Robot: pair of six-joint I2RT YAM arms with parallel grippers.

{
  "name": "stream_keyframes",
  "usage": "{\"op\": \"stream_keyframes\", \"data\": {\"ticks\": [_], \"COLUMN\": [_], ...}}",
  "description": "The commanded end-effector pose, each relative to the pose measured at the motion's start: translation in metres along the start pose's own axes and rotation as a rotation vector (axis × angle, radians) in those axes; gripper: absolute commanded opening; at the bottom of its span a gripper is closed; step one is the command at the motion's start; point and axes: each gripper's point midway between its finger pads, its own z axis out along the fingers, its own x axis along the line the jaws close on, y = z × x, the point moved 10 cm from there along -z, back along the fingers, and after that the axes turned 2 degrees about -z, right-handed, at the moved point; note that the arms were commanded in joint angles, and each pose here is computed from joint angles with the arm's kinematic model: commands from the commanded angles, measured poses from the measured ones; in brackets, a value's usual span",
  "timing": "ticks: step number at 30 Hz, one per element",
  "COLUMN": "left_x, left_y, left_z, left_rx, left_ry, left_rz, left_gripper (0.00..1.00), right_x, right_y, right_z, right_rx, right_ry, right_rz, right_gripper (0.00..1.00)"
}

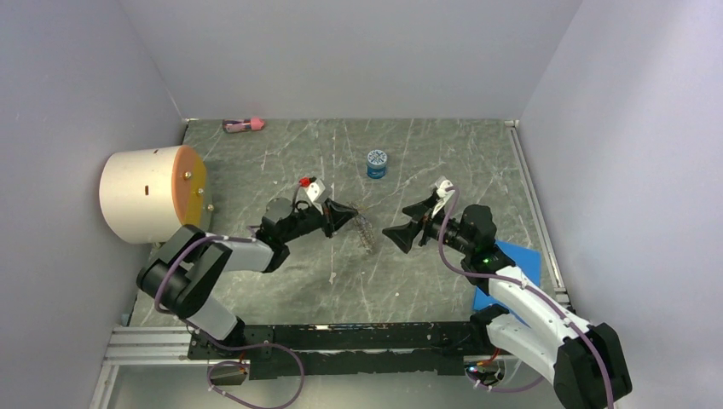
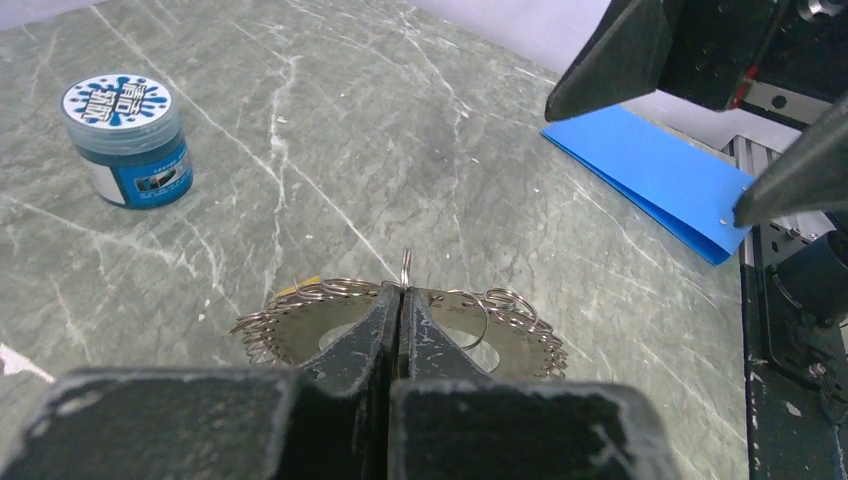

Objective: Put the keys on the keyring

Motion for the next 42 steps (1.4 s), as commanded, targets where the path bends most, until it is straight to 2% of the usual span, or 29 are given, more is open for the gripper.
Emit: {"op": "stream_keyframes", "data": {"ticks": [1,17,27,30,36,38,39,40,42], "left_x": [-0.006,-0.024,-0.027,-0.028,-0.025,-0.019,-0.015,-0.01,0.0], "left_y": [-0.006,-0.018,-0.021,-0.021,-0.007,0.0,0.002,0.004,0.009], "left_z": [-0.019,-0.055,-0.058,-0.061,-0.061,-0.062,-0.064,-0.067,-0.075], "left_rx": [0.006,0.068,0.095,0.064,0.032,0.004,-0.015,-0.039,-0.116], "left_ry": [0.042,0.106,0.16,0.184,0.256,0.282,0.297,0.325,0.367], "left_rz": [0.0,-0.089,-0.211,-0.236,-0.259,-0.277,-0.294,-0.323,-0.368], "left_gripper": [0.03,0.03,0.19,0.35,0.74,0.8,0.9,0.94,0.94], "right_x": [0.003,-0.001,-0.001,-0.002,-0.003,-0.004,-0.006,-0.007,-0.012], "right_y": [0.019,0.016,0.013,0.013,0.014,0.015,0.015,0.015,0.014], "right_z": [0.001,0.007,0.009,0.009,0.012,0.013,0.013,0.013,0.012], "right_rx": [-0.081,-0.065,-0.063,-0.061,-0.056,-0.056,-0.058,-0.059,-0.062], "right_ry": [0.026,0.043,0.05,0.045,0.056,0.05,0.041,0.033,0.016], "right_rz": [-0.055,-0.056,-0.04,-0.042,-0.04,-0.04,-0.035,-0.03,-0.012], "right_gripper": [0.99,0.99,0.99,0.99,0.99,0.99,0.99,0.99,0.99]}}
